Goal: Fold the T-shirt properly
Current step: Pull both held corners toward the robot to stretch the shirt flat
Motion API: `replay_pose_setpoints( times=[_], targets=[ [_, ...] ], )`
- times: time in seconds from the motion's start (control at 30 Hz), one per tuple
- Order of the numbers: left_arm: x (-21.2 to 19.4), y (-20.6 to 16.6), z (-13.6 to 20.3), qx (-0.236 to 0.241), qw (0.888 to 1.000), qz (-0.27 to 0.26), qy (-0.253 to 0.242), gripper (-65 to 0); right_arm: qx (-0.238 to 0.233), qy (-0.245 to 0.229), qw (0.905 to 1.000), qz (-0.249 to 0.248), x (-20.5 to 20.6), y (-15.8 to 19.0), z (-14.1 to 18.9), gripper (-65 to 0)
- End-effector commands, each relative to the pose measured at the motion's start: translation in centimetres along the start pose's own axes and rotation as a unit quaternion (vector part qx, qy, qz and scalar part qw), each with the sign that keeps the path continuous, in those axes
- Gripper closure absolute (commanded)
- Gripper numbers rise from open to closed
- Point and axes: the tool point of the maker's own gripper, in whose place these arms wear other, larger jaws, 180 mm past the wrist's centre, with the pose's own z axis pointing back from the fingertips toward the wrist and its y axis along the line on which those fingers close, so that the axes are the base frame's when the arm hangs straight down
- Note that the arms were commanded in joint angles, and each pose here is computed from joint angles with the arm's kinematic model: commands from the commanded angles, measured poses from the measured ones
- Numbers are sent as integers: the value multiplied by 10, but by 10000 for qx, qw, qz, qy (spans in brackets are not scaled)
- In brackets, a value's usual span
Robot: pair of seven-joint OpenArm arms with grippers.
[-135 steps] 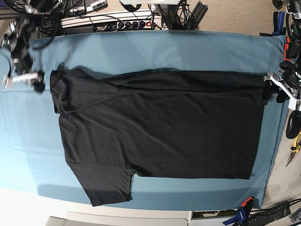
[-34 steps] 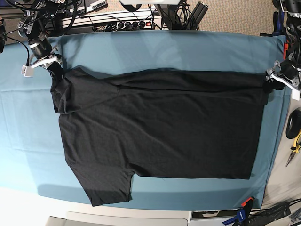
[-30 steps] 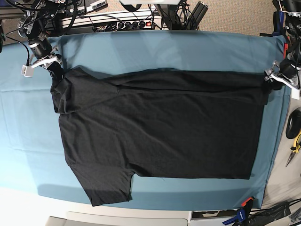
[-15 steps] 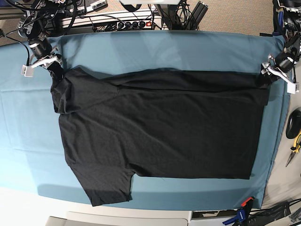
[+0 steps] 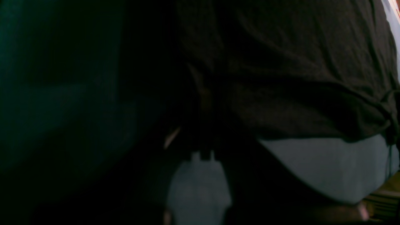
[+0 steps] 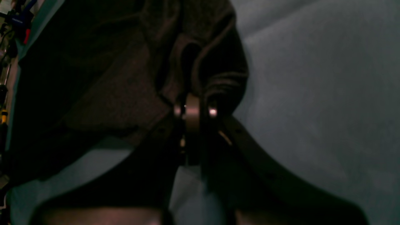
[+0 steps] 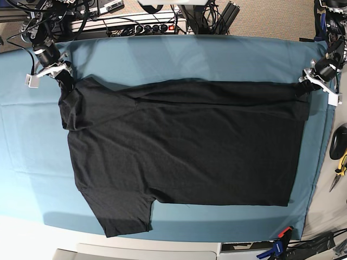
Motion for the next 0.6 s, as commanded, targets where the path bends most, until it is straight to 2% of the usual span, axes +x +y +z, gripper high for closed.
replay_pose_setpoints(
  times=[0.0,0.17,0.4,0.57],
  targets=[
    [-1,3,4,54,9998,-139,149,0,122,-207,9997,96,14,5,4,0],
    [-1,-1,11,3,9996,-271,124,0,145,-98,9998,-4,5,2,12,0],
    [17,3,47,242,9981,-509,-242,0,154,-199,9995,-186,9,-4,25,0],
    [11,6,58,337,9977,-543,-211,0,26,-37,10000,21,15,-16,39,0]
  ],
)
